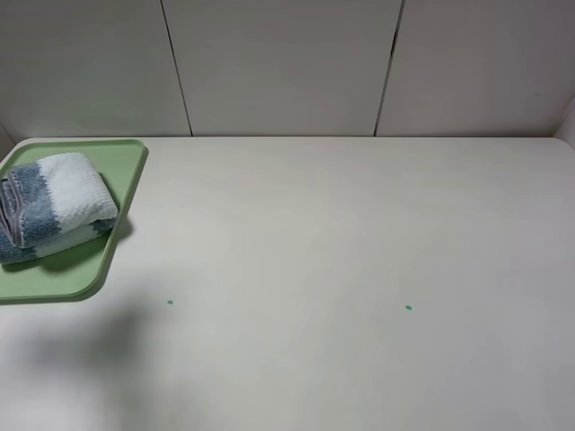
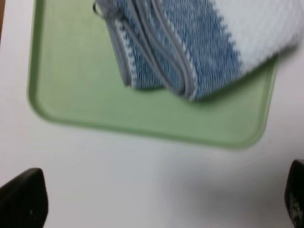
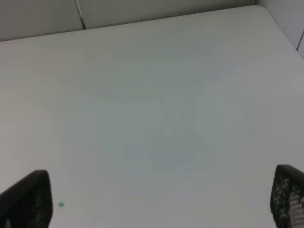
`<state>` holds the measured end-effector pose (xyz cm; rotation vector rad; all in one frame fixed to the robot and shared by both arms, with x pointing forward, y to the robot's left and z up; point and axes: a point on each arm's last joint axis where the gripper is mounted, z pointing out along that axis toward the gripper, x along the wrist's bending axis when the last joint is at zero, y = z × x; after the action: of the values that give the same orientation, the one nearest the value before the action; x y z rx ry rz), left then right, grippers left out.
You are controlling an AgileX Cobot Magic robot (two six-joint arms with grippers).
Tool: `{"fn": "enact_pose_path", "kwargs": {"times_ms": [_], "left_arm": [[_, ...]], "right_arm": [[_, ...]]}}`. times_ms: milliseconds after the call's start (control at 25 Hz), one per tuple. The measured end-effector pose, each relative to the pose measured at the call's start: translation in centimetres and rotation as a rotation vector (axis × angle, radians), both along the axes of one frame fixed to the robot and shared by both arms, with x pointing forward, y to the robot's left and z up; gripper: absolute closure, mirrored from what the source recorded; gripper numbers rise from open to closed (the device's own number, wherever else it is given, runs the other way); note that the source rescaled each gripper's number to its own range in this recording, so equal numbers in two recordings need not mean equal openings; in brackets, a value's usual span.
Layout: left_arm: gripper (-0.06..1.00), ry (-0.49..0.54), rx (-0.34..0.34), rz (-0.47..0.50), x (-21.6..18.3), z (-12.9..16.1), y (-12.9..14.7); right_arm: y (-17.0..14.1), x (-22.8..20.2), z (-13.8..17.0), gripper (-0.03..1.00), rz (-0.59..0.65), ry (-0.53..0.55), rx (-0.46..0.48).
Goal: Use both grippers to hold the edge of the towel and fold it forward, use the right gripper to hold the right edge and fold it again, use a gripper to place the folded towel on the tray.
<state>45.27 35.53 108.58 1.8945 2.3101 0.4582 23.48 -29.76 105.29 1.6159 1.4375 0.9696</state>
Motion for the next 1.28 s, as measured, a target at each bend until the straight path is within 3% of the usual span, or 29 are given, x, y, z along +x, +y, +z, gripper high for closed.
{"fn": "enact_pose_path", "kwargs": {"times_ms": [240,680,1000,1280], "left_arm": [[-0.05,-0.001,-0.028,-0.056,-3.8,2.4,-1.2],[-0.05,-0.306,-0.004,-0.243,-11.9,5.8,-4.1],[-0.05,-0.525,0.012,-0.296,-19.2,3.8,-6.3],[-0.05,-0.664,0.037,-0.358,-23.1,-0.5,-7.0]], "right_arm": [[0.0,0.0,0.0,-0.03,0.0,0.0,0.0],[0.0,0.0,0.0,-0.03,0.0,0.0,0.0],[0.0,0.0,0.0,-0.03,0.0,0.0,0.0],[0.0,0.0,0.0,-0.03,0.0,0.0,0.0]]}}
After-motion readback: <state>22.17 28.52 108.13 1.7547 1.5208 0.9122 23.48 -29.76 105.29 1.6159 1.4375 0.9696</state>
